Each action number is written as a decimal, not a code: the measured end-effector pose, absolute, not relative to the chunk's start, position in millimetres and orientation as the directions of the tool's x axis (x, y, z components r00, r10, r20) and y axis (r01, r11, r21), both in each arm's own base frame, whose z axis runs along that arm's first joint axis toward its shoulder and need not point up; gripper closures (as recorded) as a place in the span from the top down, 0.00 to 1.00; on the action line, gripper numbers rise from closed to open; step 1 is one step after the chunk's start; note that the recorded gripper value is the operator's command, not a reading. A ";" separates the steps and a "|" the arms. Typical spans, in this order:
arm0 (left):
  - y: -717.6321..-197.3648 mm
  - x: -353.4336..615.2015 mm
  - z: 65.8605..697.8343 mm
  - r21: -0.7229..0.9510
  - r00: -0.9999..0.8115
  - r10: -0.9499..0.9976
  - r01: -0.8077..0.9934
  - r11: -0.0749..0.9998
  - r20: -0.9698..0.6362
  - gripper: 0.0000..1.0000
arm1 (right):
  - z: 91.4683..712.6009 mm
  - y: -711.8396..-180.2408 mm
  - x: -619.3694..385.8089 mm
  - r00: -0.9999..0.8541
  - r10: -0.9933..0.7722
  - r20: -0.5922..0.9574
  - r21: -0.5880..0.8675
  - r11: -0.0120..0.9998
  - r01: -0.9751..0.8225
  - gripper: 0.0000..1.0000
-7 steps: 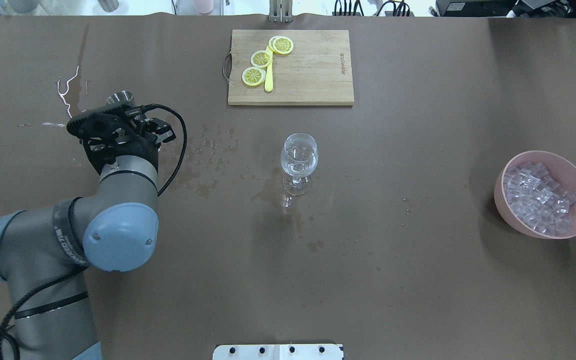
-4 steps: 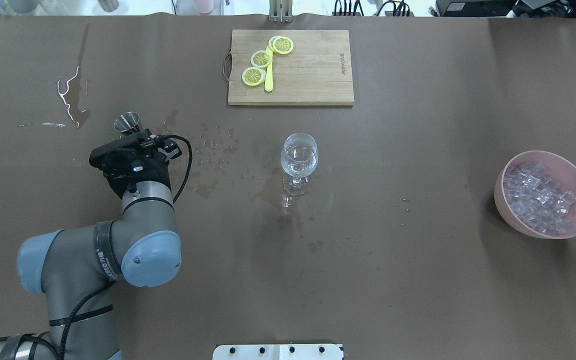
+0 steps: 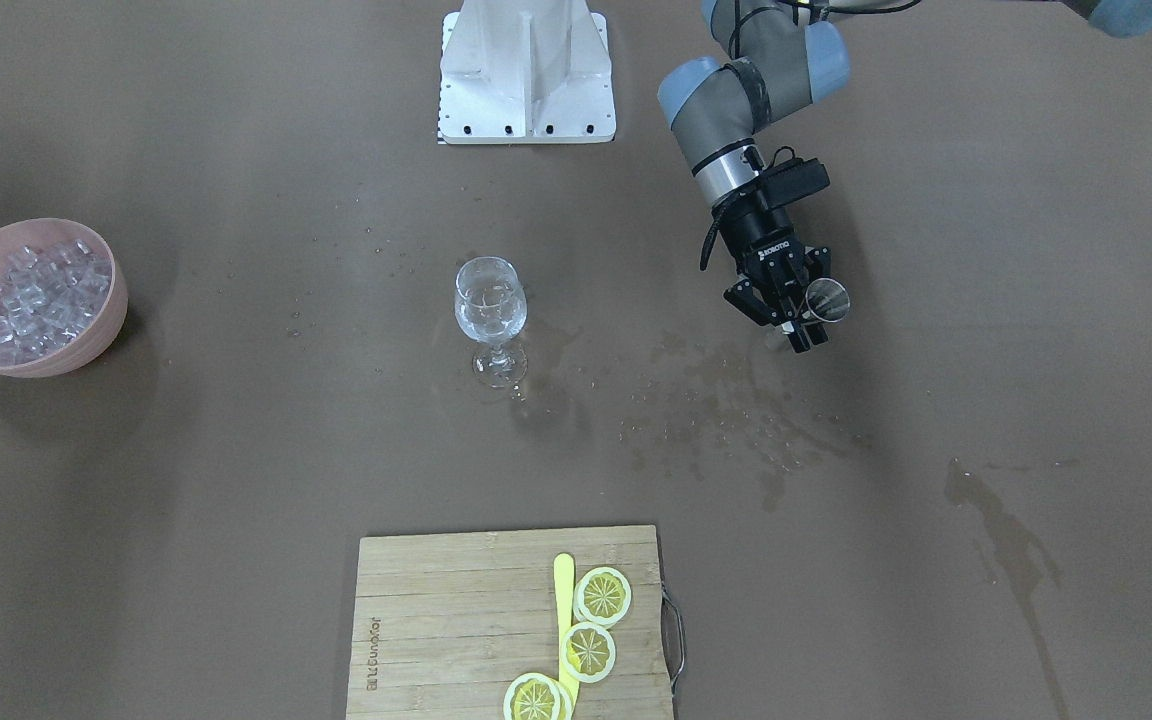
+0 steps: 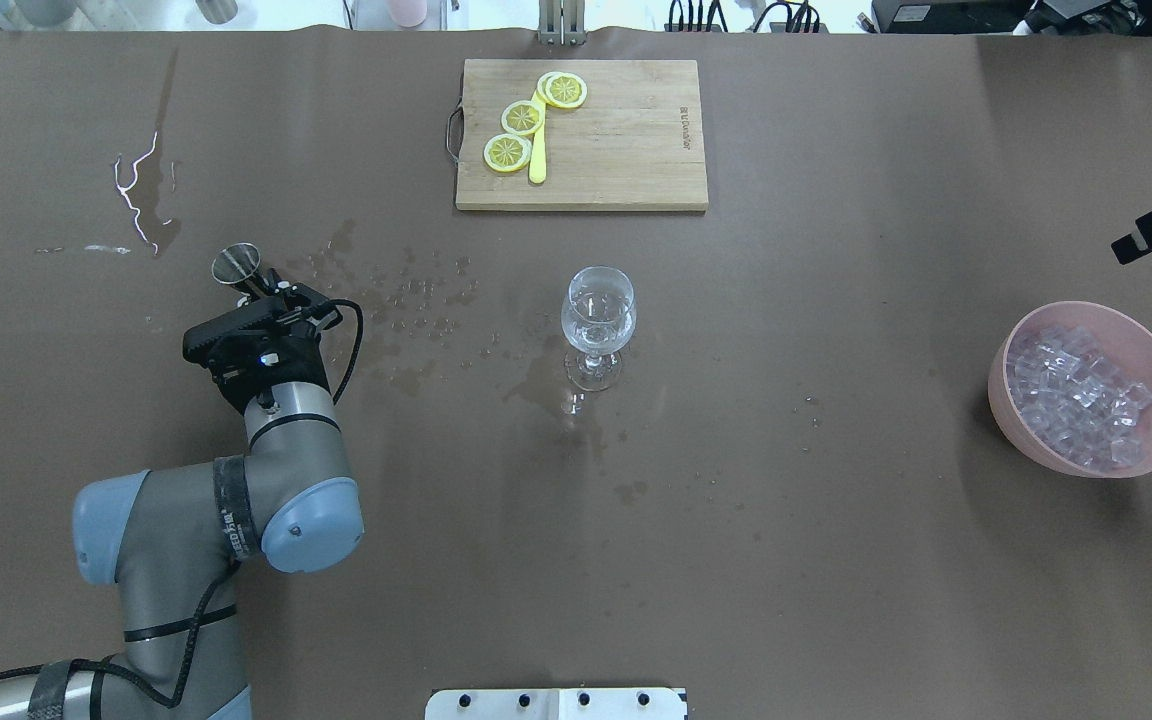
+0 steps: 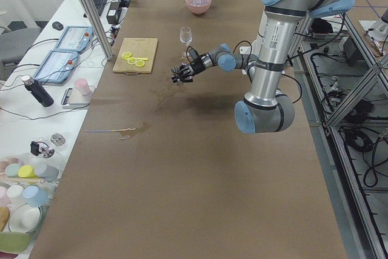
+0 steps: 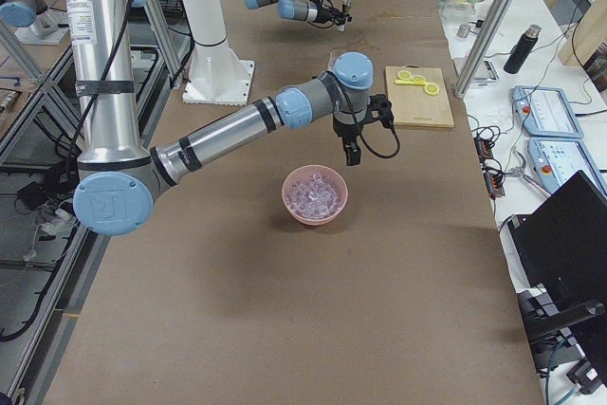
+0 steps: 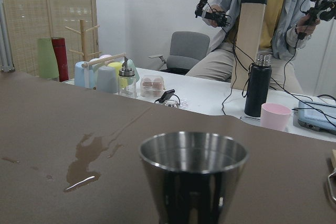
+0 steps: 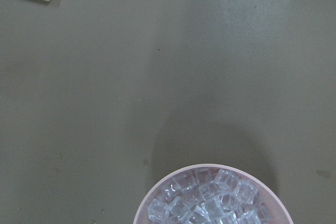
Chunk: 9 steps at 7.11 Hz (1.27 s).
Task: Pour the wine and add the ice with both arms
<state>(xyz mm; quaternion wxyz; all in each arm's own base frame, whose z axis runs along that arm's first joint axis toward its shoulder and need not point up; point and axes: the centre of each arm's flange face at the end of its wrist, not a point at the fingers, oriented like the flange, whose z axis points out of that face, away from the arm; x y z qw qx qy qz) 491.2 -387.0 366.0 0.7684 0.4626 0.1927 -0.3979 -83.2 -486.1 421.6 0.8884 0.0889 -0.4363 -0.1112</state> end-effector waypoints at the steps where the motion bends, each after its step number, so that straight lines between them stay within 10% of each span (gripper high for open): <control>1: -387.8 491.5 386.9 0.578 0.619 -0.442 0.779 0.243 -0.649 0.00 | 421.3 -485.6 -85.6 0.593 -0.277 0.756 0.256 0.959 0.122 1.00; 9: -395.3 512.6 446.5 0.602 0.602 -0.481 0.779 0.178 -0.637 0.01 | 421.8 -484.3 -93.7 0.588 -0.284 0.757 0.253 0.958 0.136 1.00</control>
